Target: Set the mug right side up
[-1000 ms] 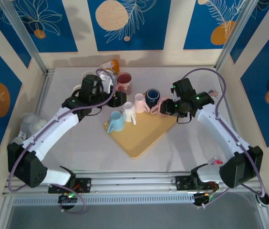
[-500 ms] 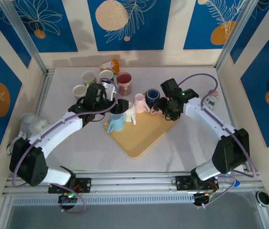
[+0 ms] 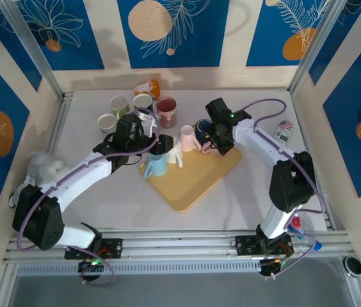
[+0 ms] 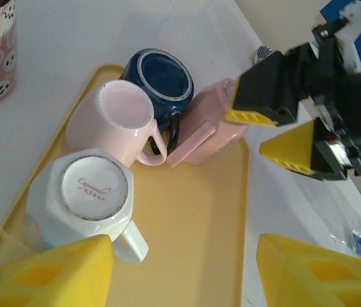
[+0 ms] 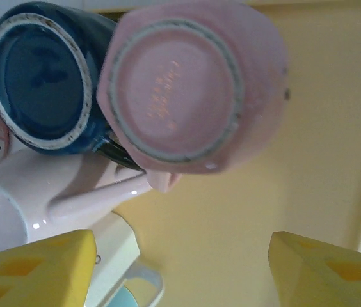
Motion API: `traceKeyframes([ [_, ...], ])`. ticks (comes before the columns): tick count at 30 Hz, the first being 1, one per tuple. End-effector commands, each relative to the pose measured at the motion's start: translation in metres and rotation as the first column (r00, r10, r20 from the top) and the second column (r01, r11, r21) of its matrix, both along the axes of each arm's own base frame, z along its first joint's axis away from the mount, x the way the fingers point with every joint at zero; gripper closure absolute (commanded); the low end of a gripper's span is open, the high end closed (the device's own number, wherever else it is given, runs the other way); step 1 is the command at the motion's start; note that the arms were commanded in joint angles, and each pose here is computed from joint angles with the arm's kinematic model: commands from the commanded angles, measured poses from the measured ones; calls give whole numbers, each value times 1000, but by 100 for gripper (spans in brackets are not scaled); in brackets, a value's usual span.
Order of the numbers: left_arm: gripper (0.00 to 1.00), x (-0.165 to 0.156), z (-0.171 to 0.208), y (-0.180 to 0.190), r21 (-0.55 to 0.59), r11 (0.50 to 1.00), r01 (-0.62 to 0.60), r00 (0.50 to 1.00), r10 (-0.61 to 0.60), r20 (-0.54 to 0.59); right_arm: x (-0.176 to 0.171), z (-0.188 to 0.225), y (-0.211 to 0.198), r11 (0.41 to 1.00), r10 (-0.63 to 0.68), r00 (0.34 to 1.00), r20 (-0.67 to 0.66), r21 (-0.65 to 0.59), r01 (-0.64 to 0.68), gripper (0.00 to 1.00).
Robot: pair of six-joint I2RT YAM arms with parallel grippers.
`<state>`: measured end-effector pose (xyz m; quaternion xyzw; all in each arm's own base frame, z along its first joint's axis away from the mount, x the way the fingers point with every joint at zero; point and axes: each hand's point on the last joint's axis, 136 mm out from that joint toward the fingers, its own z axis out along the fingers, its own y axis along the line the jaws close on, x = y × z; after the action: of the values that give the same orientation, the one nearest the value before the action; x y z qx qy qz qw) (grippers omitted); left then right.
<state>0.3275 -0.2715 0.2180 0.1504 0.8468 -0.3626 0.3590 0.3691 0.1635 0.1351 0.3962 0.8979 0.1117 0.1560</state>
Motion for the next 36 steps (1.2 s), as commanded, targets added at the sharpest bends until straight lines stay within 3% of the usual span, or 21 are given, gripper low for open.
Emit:
traceKeyframes([
  [1,40,-5,15,-6,-37,999,16,999,-15,30,10,-1,-1,998,-31,999,-10,-61,30,28],
  [12,40,-10,19,-2,-27,1000,16,999,-15,29,13,-22,-7,976,-95,994,-55,-202,82,28],
  [19,41,-10,17,0,-21,1000,5,1000,-4,21,15,-36,-15,963,-84,993,-82,-264,60,33],
  [36,44,-9,10,-5,-28,1000,1,1000,-1,2,-18,-45,-17,930,128,986,-104,-334,-156,41],
])
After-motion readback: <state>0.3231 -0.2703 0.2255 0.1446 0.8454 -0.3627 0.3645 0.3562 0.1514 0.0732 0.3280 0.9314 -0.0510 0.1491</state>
